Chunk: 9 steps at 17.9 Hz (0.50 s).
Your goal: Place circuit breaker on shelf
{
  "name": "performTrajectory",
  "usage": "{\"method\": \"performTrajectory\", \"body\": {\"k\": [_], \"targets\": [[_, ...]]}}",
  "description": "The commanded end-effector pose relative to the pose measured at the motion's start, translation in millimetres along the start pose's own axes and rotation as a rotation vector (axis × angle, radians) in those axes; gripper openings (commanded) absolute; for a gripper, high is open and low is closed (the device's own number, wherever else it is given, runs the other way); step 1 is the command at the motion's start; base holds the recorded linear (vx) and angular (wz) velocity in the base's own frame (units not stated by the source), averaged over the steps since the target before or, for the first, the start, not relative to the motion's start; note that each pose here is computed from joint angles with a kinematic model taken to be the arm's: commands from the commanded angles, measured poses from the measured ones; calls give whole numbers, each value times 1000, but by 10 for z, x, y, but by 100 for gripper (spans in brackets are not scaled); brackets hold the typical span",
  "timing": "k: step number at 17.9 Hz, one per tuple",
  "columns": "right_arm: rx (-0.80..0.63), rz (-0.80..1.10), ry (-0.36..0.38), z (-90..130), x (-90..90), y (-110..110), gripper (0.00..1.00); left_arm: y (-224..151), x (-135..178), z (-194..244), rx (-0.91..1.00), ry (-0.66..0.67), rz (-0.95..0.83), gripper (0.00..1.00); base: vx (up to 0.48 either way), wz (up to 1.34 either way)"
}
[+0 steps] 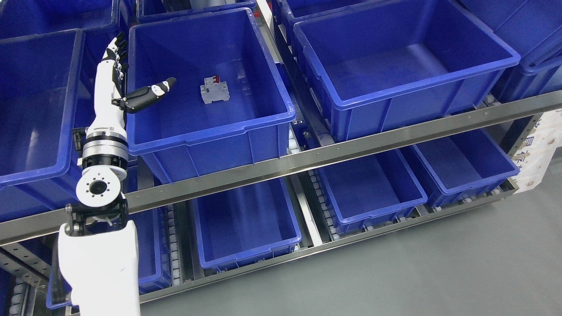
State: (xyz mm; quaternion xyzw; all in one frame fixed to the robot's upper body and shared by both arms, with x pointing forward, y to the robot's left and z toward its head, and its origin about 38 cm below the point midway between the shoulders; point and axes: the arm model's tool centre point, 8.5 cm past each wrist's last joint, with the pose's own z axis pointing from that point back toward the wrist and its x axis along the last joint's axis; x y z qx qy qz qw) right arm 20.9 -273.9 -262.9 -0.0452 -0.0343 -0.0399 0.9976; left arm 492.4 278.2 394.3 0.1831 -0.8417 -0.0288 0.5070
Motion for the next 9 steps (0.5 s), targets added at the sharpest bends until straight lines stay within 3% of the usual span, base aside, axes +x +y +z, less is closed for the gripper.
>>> {"method": "performTrajectory", "body": {"k": [1, 9], "targets": [[-17, 2, -2, 1, 11, -112, 100, 199, 144, 56, 43, -48, 3, 100, 18, 0], [-17, 2, -2, 1, 11, -112, 100, 260, 110, 64, 53, -40, 13, 100, 0, 0]]}}
